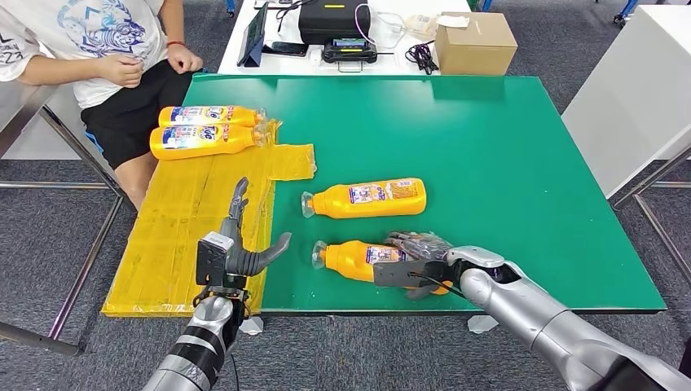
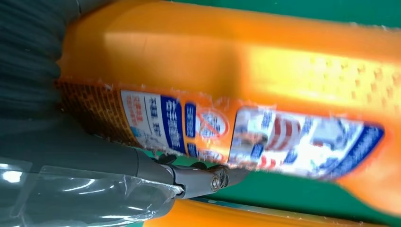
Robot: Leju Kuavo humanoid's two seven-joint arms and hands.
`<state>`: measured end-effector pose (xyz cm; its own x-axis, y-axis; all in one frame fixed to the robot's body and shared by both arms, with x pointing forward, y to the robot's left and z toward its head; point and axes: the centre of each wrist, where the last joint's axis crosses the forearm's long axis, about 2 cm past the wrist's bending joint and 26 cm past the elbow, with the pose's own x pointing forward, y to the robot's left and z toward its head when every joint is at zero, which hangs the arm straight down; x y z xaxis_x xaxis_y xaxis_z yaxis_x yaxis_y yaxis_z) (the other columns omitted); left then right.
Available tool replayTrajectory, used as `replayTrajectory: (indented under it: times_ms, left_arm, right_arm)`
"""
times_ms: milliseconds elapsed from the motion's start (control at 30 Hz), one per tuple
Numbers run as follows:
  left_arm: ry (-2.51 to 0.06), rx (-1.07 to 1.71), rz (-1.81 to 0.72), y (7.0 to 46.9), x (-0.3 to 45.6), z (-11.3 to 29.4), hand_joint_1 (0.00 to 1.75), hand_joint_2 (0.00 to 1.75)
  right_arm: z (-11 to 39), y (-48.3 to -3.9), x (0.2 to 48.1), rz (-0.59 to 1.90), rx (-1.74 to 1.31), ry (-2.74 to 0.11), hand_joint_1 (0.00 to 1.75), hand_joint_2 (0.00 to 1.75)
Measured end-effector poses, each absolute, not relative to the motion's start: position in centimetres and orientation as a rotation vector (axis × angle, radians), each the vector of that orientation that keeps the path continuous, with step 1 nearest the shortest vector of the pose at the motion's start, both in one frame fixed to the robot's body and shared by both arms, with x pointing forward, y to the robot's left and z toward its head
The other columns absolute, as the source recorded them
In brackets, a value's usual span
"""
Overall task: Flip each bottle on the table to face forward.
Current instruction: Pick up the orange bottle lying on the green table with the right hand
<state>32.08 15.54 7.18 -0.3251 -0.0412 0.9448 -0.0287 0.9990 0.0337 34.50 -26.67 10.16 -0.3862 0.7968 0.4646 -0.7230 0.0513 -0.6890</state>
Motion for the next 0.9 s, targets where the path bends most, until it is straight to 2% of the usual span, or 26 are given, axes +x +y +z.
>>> replayTrajectory:
  times_ms: [33,133,167,433,567,700,900]
  left_arm:
    - [-1.902,0.048,-0.013,15.5,32.1,7.2,0.00,1.75]
    - [-1.903,0.044,-0.012,15.5,32.1,7.2,0.00,1.75]
    - [-1.903,0.044,-0.011,15.4,32.1,7.2,0.00,1.75]
    - [-1.898,0.043,-0.003,15.4,32.0,7.2,0.00,1.75]
    - [-1.893,0.044,0.014,15.7,31.5,6.9,0.00,1.75]
    - [-1.901,0.056,0.046,16.3,30.9,6.8,0.00,1.75]
    - [-1.913,0.081,0.100,17.2,30.3,7.0,0.00,1.75]
  right_arm:
    - [10.1,-26.5,34.5,1.636,-0.106,-1.105,0.28,1.75]
    - [9.9,-26.1,34.7,1.662,-0.139,-1.097,1.56,1.75]
    - [9.8,-26.0,34.7,1.667,-0.150,-1.097,1.71,1.75]
    - [9.0,-24.9,34.1,1.570,-0.187,-1.244,1.75,1.75]
    - [8.5,-22.3,31.4,1.358,-0.167,-1.543,1.75,1.75]
    - [10.4,-18.8,29.1,1.088,-0.193,-1.810,1.75,1.75]
    - [13.7,-17.5,27.6,0.714,-0.258,-2.069,1.75,1.75]
